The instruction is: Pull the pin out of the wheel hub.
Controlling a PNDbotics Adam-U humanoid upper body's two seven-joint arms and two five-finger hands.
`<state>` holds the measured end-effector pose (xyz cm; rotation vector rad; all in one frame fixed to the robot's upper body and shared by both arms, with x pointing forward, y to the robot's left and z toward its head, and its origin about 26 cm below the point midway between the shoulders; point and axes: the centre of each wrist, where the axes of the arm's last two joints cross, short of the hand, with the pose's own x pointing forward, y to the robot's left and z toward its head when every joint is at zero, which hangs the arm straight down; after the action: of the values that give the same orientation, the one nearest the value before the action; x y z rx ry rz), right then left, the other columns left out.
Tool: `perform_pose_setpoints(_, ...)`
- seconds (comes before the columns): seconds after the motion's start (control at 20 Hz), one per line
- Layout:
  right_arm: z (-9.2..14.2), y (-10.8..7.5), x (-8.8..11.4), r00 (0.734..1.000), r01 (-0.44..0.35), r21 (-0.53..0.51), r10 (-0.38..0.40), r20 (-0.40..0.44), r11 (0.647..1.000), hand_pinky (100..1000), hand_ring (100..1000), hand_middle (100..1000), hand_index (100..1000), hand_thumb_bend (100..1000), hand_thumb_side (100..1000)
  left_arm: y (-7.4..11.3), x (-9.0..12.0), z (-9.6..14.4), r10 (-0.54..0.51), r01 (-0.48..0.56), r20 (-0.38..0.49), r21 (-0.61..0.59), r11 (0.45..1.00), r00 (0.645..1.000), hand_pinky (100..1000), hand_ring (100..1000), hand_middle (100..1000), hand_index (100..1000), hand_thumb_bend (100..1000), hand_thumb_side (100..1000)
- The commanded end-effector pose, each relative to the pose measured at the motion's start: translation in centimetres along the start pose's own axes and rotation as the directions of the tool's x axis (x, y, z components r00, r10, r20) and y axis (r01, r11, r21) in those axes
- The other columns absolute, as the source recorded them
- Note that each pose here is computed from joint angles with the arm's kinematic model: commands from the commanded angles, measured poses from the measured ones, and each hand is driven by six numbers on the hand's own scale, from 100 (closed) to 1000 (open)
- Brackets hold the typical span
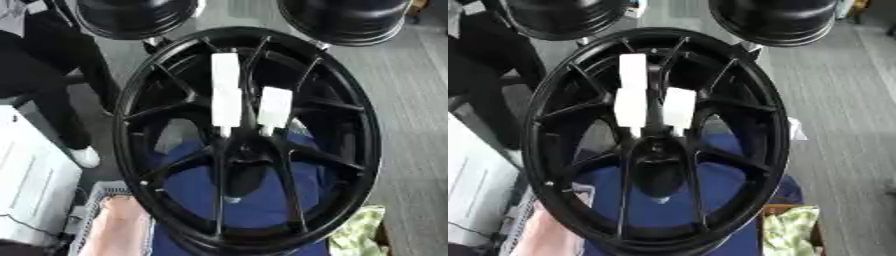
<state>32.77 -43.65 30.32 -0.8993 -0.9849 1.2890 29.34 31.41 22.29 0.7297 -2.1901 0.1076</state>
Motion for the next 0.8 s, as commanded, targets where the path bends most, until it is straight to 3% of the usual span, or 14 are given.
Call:
perform_pose_setpoints(0.05,1.2,-2.0,0.6,1.000,-0.017,-0.072,0.018,0.019,0.997,878,934,906,942,100,328,0.3,0.8,-0.5,-0.005,0.005,0.036,0.001,1.000,0.999,653,871,706,771,445,773)
perform_pose_setpoints(0.25,1.8,-3.3,3.1,0.992,-0.015,-0.134,0.032,0.125,0.991,875,911,895,940,100,281,0.2,0.8,-0.5,-0.005,0.005,0.037,-0.005,1.000,0.999,654,871,706,771,444,773)
perform_pose_setpoints(0.45,2.8,-4.8,6.5,0.970,-0.069,-0.162,0.105,0.221,0.984,873,898,886,937,100,238,0.1,0.9,-0.5,-0.002,0.003,0.039,-0.015,1.000,0.999,654,871,706,771,445,773)
perform_pose_setpoints(0.8,4.5,-5.8,12.1,0.909,-0.157,-0.199,0.220,0.354,0.967,872,891,884,940,100,235,-0.1,1.0,-0.6,-0.002,0.003,0.043,-0.033,0.999,0.999,654,872,706,771,447,772)
